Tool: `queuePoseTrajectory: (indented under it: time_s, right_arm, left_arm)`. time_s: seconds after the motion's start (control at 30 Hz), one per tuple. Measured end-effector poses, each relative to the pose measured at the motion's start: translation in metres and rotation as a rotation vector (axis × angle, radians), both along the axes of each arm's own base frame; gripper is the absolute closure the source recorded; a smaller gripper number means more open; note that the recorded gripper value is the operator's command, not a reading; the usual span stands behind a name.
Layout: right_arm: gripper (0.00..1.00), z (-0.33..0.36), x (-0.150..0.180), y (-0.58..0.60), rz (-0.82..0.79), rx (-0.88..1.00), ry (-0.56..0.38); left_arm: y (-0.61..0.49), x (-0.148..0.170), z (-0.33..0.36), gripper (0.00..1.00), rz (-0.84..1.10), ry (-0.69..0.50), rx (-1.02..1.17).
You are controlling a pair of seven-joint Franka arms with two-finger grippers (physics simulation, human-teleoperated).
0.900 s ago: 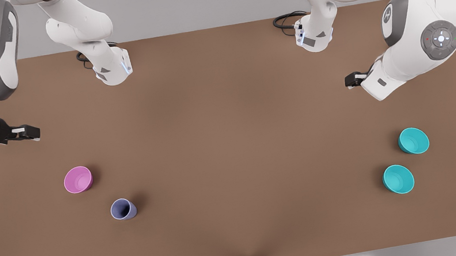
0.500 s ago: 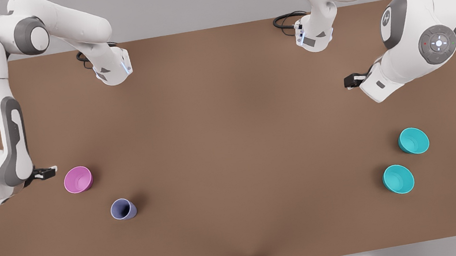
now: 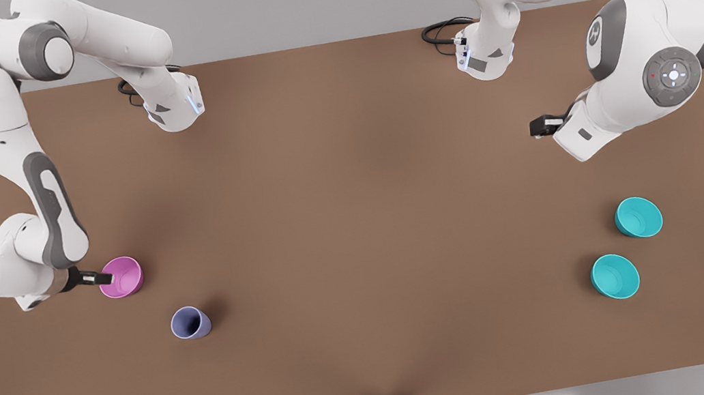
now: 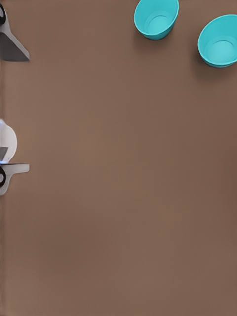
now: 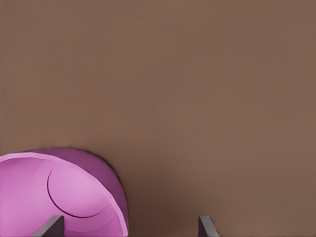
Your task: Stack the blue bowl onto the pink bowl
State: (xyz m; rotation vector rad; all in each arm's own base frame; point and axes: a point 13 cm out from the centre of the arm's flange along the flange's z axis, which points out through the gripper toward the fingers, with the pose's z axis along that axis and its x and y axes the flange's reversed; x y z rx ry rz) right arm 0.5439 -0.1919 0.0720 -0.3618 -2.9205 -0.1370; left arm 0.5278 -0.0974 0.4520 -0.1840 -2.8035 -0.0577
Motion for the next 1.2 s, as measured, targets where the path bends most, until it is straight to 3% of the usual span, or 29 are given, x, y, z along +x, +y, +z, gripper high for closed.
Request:
queuePoseTrajectory:
  time_s: [0.13, 0.17, 0.3, 0.33, 0.63, 0.8, 1.03, 1.2]
  right_arm:
    - [0.00, -0.021, 0.000, 0.014, -0.020, 0.030, 0.007]
    - [0.26, -0.022, 0.001, 0.016, -0.022, 0.035, 0.007]
    - [0.61, -0.015, 0.004, 0.020, -0.030, 0.053, 0.002]
    - [0.79, -0.013, 0.005, 0.021, -0.031, 0.060, 0.002]
    - [0.79, 0.026, 0.016, 0.075, 0.065, 0.132, 0.016]
    - [0.79, 0.060, -0.012, 0.157, 0.158, 0.210, 0.062]
    - [0.79, 0.089, -0.019, 0.399, 0.358, 0.349, 0.049]
    - [0.79, 0.065, 0.013, 0.578, 0.379, 0.426, -0.032]
  left_arm:
    - [0.000, 0.000, -0.001, 0.00, 0.000, 0.002, 0.000]
    - [0.000, 0.000, -0.002, 0.00, 0.000, 0.004, 0.001]
    - [0.000, 0.000, -0.001, 0.00, 0.001, 0.004, 0.001]
    - [0.000, 0.000, -0.001, 0.00, 0.001, 0.004, 0.001]
    - [-0.002, 0.000, -0.002, 0.00, 0.006, 0.004, 0.003]
    - [-0.002, 0.001, -0.003, 0.00, 0.009, 0.002, 0.004]
    - [-0.002, 0.000, -0.003, 0.00, 0.011, 0.004, 0.005]
    - [-0.003, 0.002, -0.007, 0.00, 0.013, 0.010, 0.003]
